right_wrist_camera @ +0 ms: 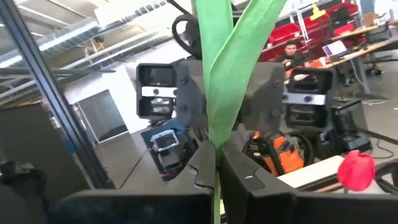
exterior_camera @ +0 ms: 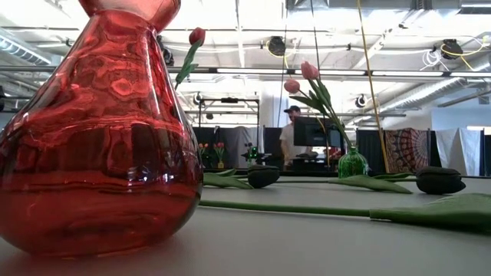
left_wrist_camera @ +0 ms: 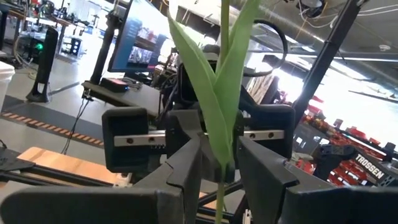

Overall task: Sort flowers into vase by color
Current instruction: Put the top red flower into the blue vase

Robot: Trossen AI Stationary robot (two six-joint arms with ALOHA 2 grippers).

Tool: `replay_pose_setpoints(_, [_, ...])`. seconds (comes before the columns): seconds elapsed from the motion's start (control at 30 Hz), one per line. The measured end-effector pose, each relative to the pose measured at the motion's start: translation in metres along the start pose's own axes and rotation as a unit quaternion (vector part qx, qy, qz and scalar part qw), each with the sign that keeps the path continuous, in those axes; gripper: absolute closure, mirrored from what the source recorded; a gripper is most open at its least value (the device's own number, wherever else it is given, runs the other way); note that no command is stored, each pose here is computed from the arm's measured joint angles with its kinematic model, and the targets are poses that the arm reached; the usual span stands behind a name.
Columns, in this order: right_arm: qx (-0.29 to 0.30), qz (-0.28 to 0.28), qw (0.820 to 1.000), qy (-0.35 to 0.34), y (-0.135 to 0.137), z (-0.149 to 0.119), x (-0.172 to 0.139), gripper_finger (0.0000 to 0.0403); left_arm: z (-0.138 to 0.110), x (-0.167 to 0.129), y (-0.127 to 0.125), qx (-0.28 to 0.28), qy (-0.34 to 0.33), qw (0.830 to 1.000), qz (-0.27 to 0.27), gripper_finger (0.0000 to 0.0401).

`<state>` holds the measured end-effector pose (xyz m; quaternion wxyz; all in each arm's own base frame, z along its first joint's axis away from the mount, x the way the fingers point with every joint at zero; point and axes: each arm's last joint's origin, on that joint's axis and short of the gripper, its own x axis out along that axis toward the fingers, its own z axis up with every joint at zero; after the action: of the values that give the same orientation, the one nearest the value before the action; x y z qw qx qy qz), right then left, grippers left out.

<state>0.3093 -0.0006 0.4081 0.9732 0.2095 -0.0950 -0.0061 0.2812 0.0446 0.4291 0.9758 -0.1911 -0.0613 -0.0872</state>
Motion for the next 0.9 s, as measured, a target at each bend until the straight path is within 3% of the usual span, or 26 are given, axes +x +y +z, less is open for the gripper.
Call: replay_pose_setpoints(0.9, [0.037, -0.002, 0.999, 0.017, -0.003, -0.012, 0.009, 0.0403, -0.003, 0.003, 0.003, 0.007, 0.004, 1.0, 0.007, 0.0292])
